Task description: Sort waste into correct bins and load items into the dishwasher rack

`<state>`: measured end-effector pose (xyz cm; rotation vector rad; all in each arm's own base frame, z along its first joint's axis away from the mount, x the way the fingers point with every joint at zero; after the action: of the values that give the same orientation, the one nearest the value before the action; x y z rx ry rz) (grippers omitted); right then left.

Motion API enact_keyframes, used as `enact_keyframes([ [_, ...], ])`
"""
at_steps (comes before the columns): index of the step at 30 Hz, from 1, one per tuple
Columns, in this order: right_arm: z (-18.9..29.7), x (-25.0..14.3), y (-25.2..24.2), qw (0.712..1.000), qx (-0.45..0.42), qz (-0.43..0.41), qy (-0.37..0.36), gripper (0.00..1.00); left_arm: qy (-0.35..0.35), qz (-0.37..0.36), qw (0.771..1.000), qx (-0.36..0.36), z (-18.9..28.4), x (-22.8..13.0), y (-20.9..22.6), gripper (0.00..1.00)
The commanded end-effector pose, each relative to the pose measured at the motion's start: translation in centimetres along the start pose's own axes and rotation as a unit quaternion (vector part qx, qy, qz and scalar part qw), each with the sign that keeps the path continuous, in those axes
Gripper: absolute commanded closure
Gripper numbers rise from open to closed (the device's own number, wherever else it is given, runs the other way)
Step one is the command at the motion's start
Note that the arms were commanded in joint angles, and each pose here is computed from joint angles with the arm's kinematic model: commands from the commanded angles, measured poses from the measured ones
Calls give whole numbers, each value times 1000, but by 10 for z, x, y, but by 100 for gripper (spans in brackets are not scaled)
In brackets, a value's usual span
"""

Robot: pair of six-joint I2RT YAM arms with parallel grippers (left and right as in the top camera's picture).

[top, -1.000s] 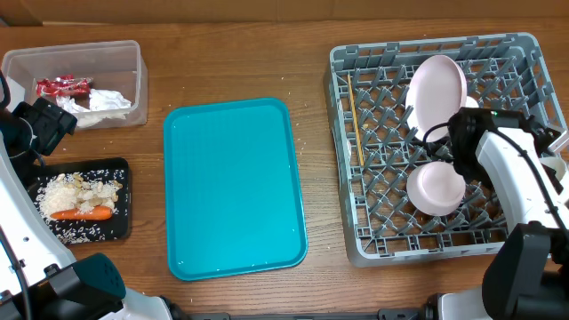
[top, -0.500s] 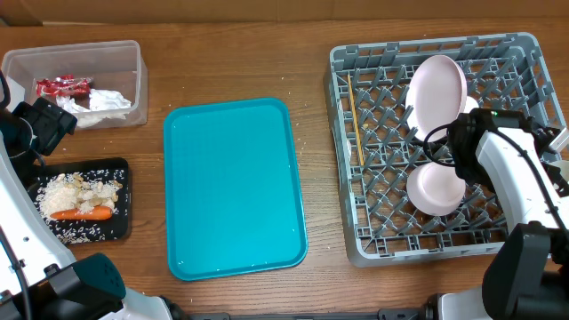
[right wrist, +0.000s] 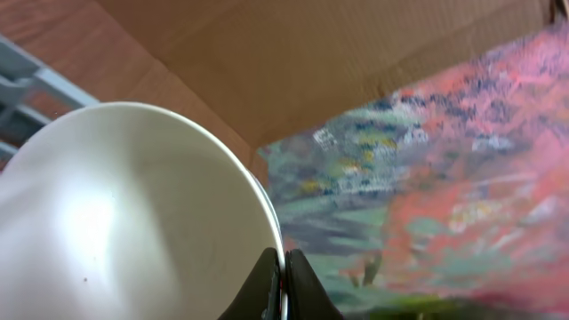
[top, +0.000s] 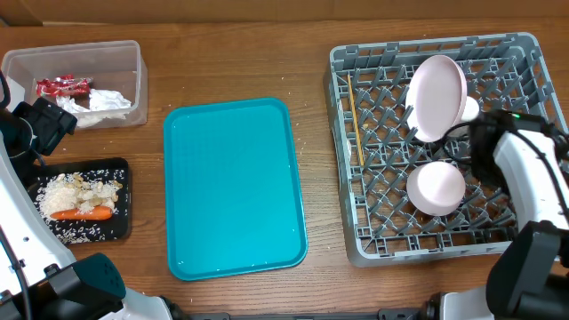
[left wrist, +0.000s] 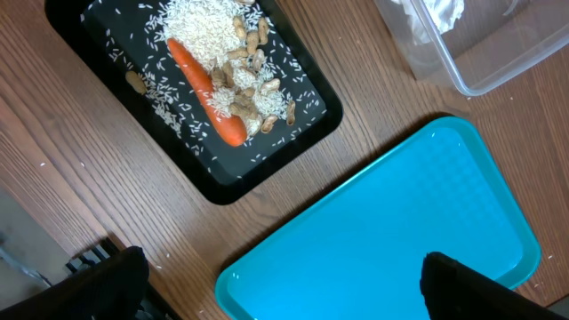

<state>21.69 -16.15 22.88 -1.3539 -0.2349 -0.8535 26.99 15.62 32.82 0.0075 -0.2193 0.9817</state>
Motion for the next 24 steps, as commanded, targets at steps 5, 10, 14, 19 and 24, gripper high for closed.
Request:
enact_keyframes([
  [5,-8,1,-1,999,3,-39,15,96,3,4,1000,5,-2,0,0,0],
  [10,-8,2,2,999,9,-49,17,96,3,4,1000,5,-2,0,0,0],
  [14,-8,0,5,998,18,-55,27,96,3,4,1000,5,-2,0,0,0],
  [19,-7,2,11,996,28,-81,30,56,3,4,1000,5,-2,0,0,0],
  [24,-6,4,15,994,39,-98,32,0,3,4,1000,5,-2,0,0,0],
])
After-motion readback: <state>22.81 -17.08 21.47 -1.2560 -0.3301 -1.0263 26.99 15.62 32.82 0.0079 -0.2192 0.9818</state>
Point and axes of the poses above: each gripper's point midway between its finger pads, its own z axis back along the fingers, its own y axis along the line the jaws close on, x = y × z, the point moved 6 cm from there along z, back along the fingers, and after that the axes turned 5 degrees about -z, right-handed, at the moved point
